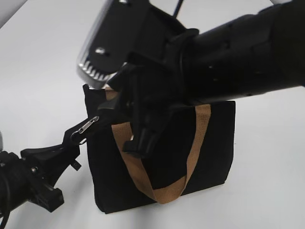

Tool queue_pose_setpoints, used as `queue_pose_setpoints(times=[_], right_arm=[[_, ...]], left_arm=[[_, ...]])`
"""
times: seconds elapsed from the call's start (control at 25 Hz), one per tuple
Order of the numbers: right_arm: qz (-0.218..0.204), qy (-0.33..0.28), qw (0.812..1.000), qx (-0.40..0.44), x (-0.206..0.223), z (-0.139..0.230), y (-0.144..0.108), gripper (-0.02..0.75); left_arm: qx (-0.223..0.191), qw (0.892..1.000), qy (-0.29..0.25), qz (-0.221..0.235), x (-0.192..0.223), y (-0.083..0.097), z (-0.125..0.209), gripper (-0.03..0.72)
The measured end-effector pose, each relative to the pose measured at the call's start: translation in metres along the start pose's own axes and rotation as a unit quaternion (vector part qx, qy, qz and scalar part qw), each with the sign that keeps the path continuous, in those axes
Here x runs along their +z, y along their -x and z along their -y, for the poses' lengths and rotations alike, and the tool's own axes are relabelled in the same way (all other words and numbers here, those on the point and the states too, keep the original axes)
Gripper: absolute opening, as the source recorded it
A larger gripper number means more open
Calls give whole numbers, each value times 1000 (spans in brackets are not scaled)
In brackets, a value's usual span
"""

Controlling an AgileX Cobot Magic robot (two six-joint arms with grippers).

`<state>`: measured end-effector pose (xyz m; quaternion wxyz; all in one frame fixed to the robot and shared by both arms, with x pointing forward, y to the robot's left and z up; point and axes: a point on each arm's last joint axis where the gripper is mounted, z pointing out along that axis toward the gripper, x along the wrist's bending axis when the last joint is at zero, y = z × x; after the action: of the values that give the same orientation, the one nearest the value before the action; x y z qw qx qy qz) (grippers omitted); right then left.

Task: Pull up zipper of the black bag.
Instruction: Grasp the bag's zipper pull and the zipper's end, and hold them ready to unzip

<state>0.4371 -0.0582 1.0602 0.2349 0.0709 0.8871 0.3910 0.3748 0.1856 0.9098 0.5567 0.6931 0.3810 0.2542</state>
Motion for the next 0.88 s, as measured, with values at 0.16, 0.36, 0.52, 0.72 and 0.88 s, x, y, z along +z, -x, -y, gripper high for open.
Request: queue_pose_setpoints(times=[0.16, 0.36, 0.52, 0.72, 0.88], right_arm=[[-28, 7, 999, -19, 14, -20, -11, 307], [-74, -29, 997, -25, 30, -23, -19, 307], [-101, -52, 993, -22, 30, -20, -23, 330], [-110, -48, 993, 1, 30, -21, -25, 340], [-110, -47, 993, 7, 30, -21, -25, 340]], left_arm=[[-5, 999, 37, 4, -6, 0, -12, 2], [-10, 997, 73, 8, -12, 1, -24, 2], [-14, 994, 104, 12, -18, 1, -34, 2], [-14, 990, 135, 22, -24, 3, -43, 2], [-7, 987, 153, 43, -28, 7, -49, 2]])
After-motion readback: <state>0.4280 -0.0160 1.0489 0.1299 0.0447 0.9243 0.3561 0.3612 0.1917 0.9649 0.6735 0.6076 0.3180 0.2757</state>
